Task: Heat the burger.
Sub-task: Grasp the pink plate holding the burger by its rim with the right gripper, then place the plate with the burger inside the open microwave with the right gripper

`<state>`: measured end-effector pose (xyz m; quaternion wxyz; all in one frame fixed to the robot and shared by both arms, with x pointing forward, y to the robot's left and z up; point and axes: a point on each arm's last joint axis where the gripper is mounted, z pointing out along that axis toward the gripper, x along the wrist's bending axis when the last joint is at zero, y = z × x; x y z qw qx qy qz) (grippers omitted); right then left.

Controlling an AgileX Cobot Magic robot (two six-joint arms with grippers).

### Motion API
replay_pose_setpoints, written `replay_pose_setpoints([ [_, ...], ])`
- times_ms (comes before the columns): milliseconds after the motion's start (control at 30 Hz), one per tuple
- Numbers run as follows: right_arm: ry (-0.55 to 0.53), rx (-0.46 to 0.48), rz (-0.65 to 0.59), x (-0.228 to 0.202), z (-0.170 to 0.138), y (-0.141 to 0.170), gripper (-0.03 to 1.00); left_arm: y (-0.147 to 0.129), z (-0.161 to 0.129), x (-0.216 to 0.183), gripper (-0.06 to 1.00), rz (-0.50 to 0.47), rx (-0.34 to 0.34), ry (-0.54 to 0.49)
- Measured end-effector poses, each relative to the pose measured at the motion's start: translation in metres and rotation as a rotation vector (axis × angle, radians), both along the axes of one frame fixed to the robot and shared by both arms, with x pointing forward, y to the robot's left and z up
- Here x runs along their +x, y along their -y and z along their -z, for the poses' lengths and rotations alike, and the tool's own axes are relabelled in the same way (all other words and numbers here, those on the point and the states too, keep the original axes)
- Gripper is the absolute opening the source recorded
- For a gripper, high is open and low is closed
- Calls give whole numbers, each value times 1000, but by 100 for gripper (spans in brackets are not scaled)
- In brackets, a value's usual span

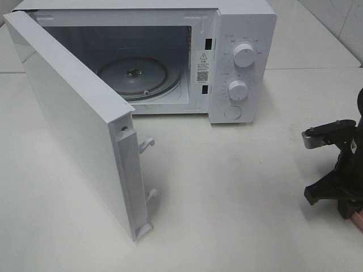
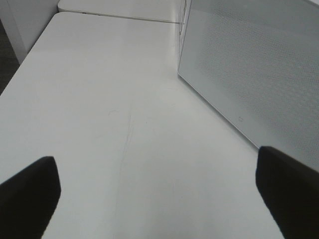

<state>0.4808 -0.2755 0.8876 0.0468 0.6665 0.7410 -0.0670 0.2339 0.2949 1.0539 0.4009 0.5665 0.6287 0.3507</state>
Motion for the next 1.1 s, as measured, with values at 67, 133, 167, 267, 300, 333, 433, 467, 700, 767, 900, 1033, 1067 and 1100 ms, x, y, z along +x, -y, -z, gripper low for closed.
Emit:
replay_pose_setpoints([
  [67, -4, -4, -2, 0, 0, 0, 6, 0, 0, 0, 99, 0, 0, 0],
  [133, -6, -6, -3, -1, -1, 1, 5, 0, 0, 0, 99, 0, 0, 0],
  [167, -5, -6, -4, 0, -1, 0, 5, 0, 0, 0, 99, 0, 0, 0],
  [267, 0, -6, 1, 0, -2, 0, 5, 0, 0, 0, 99, 0, 0, 0],
  [300, 0, -6, 1, 0, -2, 0, 5, 0, 0, 0, 99, 0, 0, 0],
  [333, 1, -11, 8, 0, -2, 1, 5, 0, 0, 0, 99, 0, 0, 0],
  [433, 8, -42, 13, -1, -4, -2, 4, 0, 0, 0, 99, 0, 0, 0],
  [467, 8, -42, 13, -1, -4, -2, 4, 0, 0, 0, 99, 0, 0, 0],
  [700, 47, -155, 8, -4, -12, -10, 2, 0, 0, 0, 99, 0, 0, 0],
  [767, 50, -168, 11, -5, -12, -11, 2, 0, 0, 0, 99, 0, 0, 0],
  [900, 70, -207, 14, -7, -17, -15, 2, 0, 0, 0, 99, 0, 0, 0],
  [1033, 86, -246, -11, -11, -24, -21, 3, 0, 0, 0, 99, 0, 0, 0],
  [1067, 86, -246, -11, -11, -24, -21, 3, 0, 0, 0, 99, 0, 0, 0],
  [1100, 88, -252, -20, -12, -25, -23, 3, 0, 0, 0, 99, 0, 0, 0],
])
